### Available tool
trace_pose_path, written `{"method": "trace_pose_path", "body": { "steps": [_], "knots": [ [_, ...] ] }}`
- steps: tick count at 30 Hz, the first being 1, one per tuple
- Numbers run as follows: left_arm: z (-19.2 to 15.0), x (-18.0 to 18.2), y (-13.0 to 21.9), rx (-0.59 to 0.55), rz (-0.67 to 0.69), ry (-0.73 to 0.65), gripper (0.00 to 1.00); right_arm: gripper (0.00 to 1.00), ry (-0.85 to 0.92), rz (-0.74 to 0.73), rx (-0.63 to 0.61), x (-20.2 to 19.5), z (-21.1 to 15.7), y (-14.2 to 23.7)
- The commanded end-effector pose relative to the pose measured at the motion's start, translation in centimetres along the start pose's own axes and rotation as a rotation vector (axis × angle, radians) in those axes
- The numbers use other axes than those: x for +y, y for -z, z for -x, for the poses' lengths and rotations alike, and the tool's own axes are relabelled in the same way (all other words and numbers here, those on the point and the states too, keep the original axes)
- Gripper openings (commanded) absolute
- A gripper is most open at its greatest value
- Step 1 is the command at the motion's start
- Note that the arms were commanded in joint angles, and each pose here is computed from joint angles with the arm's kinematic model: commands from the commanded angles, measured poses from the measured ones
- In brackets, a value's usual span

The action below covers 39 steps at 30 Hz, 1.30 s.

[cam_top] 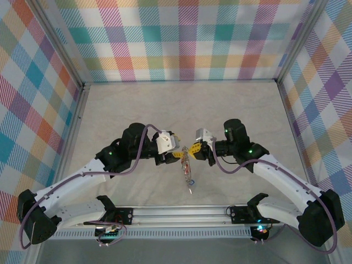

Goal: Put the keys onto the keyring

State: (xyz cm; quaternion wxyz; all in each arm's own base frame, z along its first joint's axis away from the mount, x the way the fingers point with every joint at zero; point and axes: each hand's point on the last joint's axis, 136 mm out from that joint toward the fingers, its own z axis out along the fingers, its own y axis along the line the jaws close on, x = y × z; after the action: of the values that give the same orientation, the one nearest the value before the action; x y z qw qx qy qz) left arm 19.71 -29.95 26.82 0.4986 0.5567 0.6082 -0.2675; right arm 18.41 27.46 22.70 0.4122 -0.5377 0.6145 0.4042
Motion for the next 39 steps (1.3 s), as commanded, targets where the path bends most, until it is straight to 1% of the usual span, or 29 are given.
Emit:
{"method": "trace_pose_path", "body": {
  "steps": [1,5,7,11,19,23,26,28,31,32,37,39],
  "knots": [
    [0.1,-0.3,-0.5,-0.02,-0.036,0.014,0.52,0.0,0.112,0.025,-0.086,0.7,2.0,0.3],
    [-0.1,-1.0,-0.9,-0.016,-0.09,0.012,0.48,0.0,0.132,0.024,-0.103,0.7,2.2,0.4],
    [-0.6,-1.1,-1.2,0.003,-0.105,0.013,0.42,0.0,0.143,0.026,-0.112,0.8,2.2,0.4],
    [-1.7,-0.9,-1.5,0.033,-0.132,0.033,0.41,0.0,0.156,0.034,-0.12,1.0,2.2,0.4],
    [-1.2,-1.5,-2.0,0.021,-0.212,0.018,0.3,0.0,0.161,0.064,-0.13,1.3,2.3,0.2],
    [-0.8,-1.5,-2.0,0.013,-0.226,0.013,0.27,0.0,0.158,0.066,-0.123,1.2,2.2,0.0],
    [-0.8,-1.7,-1.9,0.014,-0.234,0.012,0.15,0.0,0.157,0.065,-0.115,1.2,2.0,-0.1],
    [-0.9,-1.9,-1.9,0.019,-0.245,0.011,0.1,0.0,0.158,0.064,-0.108,1.2,1.8,-0.1],
    [-1.1,-1.9,-1.8,0.033,-0.245,0.008,0.04,0.0,0.156,0.058,-0.096,1.1,1.6,-0.2],
    [-1.1,-1.7,-1.8,0.035,-0.24,0.0,0.0,0.0,0.154,0.059,-0.085,1.1,1.4,-0.2],
    [-2.1,-1.5,-1.3,0.135,-0.238,-0.014,0.0,0.0,0.138,0.038,0.003,0.8,-0.2,-0.3],
    [-2.2,-1.4,-1.0,0.176,-0.242,-0.031,0.0,0.09,0.127,0.028,0.034,0.5,-0.7,-0.3]
  ]
}}
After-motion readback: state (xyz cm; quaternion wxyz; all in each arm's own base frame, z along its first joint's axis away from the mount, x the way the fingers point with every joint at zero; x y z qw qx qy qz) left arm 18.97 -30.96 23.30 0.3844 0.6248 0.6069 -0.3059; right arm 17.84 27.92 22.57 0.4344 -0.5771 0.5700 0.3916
